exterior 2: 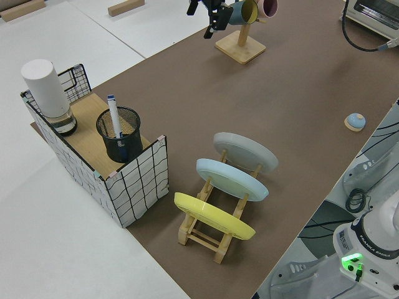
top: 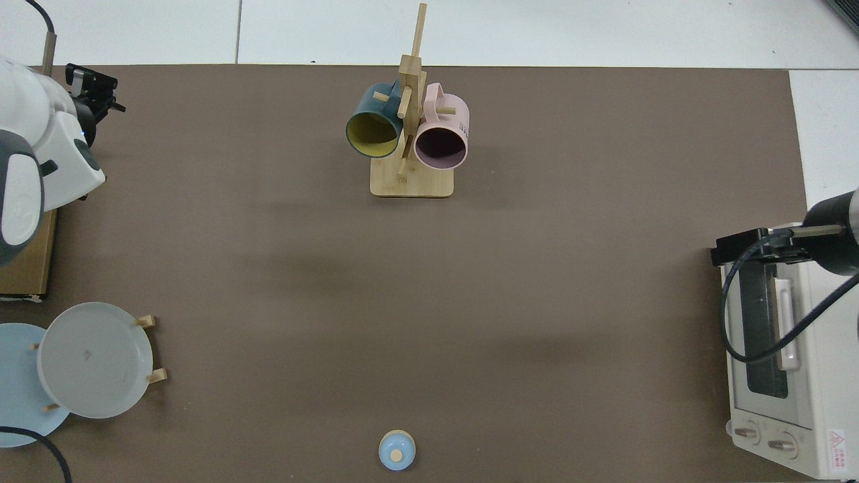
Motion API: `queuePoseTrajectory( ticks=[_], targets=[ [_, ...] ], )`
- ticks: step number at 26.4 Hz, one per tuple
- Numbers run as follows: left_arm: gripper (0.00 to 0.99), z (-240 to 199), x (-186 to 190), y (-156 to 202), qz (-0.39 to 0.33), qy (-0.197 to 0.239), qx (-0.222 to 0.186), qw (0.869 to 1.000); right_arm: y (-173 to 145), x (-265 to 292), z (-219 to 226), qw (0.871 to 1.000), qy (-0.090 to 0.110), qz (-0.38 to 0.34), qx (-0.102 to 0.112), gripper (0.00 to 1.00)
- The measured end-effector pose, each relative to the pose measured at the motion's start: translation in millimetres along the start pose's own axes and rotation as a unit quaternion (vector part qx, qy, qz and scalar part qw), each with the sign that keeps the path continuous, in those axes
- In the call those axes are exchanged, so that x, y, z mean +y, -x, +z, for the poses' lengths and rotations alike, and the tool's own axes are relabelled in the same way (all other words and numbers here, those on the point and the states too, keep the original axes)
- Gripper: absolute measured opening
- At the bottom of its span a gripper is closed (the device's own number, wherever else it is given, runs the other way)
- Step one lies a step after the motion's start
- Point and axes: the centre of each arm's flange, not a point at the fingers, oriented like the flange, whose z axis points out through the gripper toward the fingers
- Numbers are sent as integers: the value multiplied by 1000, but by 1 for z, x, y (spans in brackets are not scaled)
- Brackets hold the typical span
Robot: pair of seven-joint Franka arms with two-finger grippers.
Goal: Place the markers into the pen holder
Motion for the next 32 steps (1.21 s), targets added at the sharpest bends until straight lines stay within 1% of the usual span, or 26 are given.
queuePoseTrajectory(
  ticks=[3,5,9,12,15,18,20,24,29,30,32],
  targets=[
    [991,-3,-3,-8,5,-4,3,1000,0,0,0,1000,0,0,0,1000],
    [991,-4,-4,-9,-6,-9,2,1000,0,0,0,1000,0,0,0,1000],
    [991,-6,-5,-8,-71,-15,2,997,0,0,0,1000,0,0,0,1000],
    [991,-5,-2,-8,-144,-9,3,989,0,0,0,1000,0,0,0,1000],
    [991,-2,5,-9,-237,7,4,971,0,0,0,1000,0,0,0,1000],
    [991,2,13,-11,-329,23,2,944,0,1,0,1000,0,1,0,1000],
    [991,4,20,-13,-389,38,-1,921,0,2,0,1000,0,2,0,1000],
    [991,7,33,-18,-509,75,-3,857,0,4,0,1000,1,4,0,1000],
    [991,7,46,-19,-621,119,5,774,-1,5,-1,1000,6,4,3,1000],
    [991,7,47,-18,-637,124,4,760,-1,5,-1,1000,7,4,5,1000],
    [991,7,49,-17,-662,131,4,738,-2,6,-2,1000,9,3,8,1000]
  ],
)
